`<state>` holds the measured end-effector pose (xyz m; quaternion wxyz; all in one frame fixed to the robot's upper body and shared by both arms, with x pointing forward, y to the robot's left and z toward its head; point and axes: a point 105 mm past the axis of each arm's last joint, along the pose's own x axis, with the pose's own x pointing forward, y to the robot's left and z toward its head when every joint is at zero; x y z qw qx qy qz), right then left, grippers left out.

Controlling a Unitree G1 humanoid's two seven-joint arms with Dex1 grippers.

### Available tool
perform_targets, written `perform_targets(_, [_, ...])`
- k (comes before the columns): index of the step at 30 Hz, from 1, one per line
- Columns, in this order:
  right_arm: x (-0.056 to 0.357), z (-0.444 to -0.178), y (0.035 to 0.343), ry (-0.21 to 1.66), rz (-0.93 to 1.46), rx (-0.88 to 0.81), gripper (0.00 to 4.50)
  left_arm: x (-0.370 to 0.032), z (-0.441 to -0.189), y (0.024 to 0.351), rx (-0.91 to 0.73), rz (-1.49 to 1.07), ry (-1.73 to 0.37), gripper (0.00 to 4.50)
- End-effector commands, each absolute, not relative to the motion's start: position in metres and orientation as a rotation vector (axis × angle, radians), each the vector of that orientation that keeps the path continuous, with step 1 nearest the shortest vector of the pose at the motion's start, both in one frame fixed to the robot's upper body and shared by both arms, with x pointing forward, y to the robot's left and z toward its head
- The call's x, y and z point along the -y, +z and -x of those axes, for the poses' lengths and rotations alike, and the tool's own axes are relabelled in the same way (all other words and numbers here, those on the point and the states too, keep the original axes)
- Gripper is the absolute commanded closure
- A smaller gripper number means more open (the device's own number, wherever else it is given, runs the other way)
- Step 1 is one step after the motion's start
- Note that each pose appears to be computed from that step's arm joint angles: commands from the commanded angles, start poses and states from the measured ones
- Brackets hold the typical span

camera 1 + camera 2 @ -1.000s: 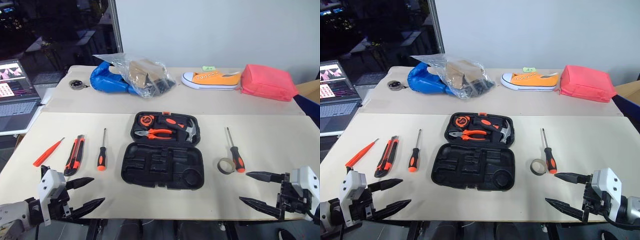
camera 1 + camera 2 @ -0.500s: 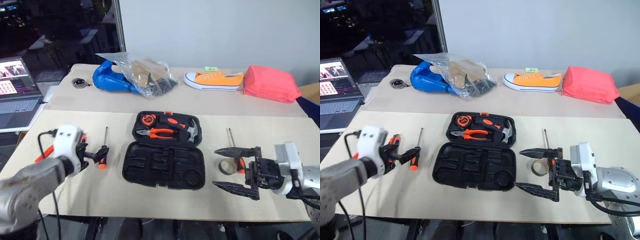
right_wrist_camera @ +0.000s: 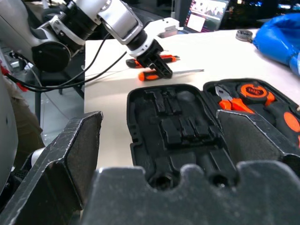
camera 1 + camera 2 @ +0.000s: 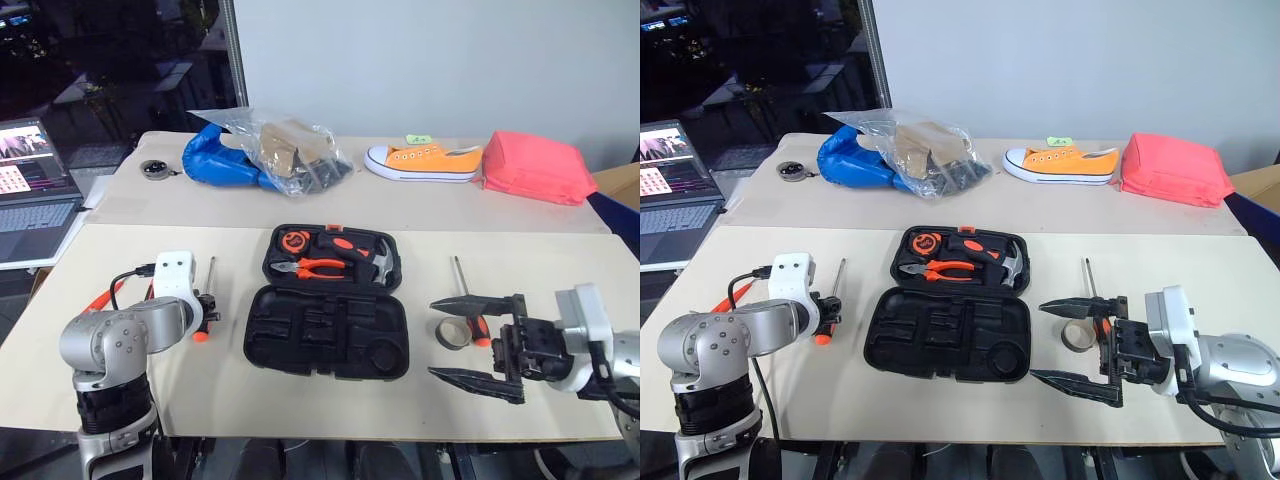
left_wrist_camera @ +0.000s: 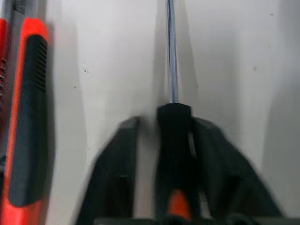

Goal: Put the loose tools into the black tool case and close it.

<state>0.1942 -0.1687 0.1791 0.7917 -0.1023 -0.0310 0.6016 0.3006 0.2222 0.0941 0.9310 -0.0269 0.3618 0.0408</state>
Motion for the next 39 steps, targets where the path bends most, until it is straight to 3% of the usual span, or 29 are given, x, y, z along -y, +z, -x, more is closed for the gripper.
perform_targets(1, [0.170, -0.192, 0.184, 1.256, 0.256, 0.108, 0.00, -0.220, -0.296, 0.109, -0.706, 0.016, -0.010, 4.06])
perform_targets(5, [0.172, -0.189, 0.179, 1.215, 0.246, 0.102, 0.00, -0.202, -0.294, 0.156, -0.520, -0.014, -0.286, 4.06])
perform_targets(7, [0.174, -0.188, 0.177, 1.185, 0.245, 0.095, 0.00, -0.163, -0.280, 0.188, -0.359, -0.046, -0.665, 4.06])
perform_targets(10, [0.179, -0.185, 0.173, 1.135, 0.252, 0.077, 0.00, -0.140, -0.263, 0.191, -0.374, -0.241, -0.991, 4.06])
perform_targets(13, [0.185, -0.180, 0.171, 1.076, 0.257, 0.059, 0.00, -0.126, -0.275, 0.180, -0.360, -0.495, -1.222, 4.06])
perform_targets(19, [0.188, -0.174, 0.172, 1.015, 0.270, 0.027, 0.00, -0.099, -0.321, 0.153, -0.376, -0.779, -1.398, 4.06])
perform_targets(23, [0.189, -0.171, 0.174, 0.979, 0.280, 0.016, 0.00, -0.086, -0.328, 0.140, -0.397, -0.858, -1.495, 4.06])
perform_targets(36, [0.192, -0.167, 0.174, 0.935, 0.280, 0.007, 0.00, -0.075, -0.344, 0.122, -0.448, -0.981, -1.488, 4.06])
perform_targets(38, [0.193, -0.166, 0.173, 0.935, 0.279, 0.005, 0.00, -0.071, -0.346, 0.125, -0.448, -0.953, -1.464, 3.06])
perform_targets(39, [0.193, -0.166, 0.172, 0.936, 0.277, 0.004, 0.00, -0.070, -0.346, 0.128, -0.444, -0.935, -1.453, 2.80])
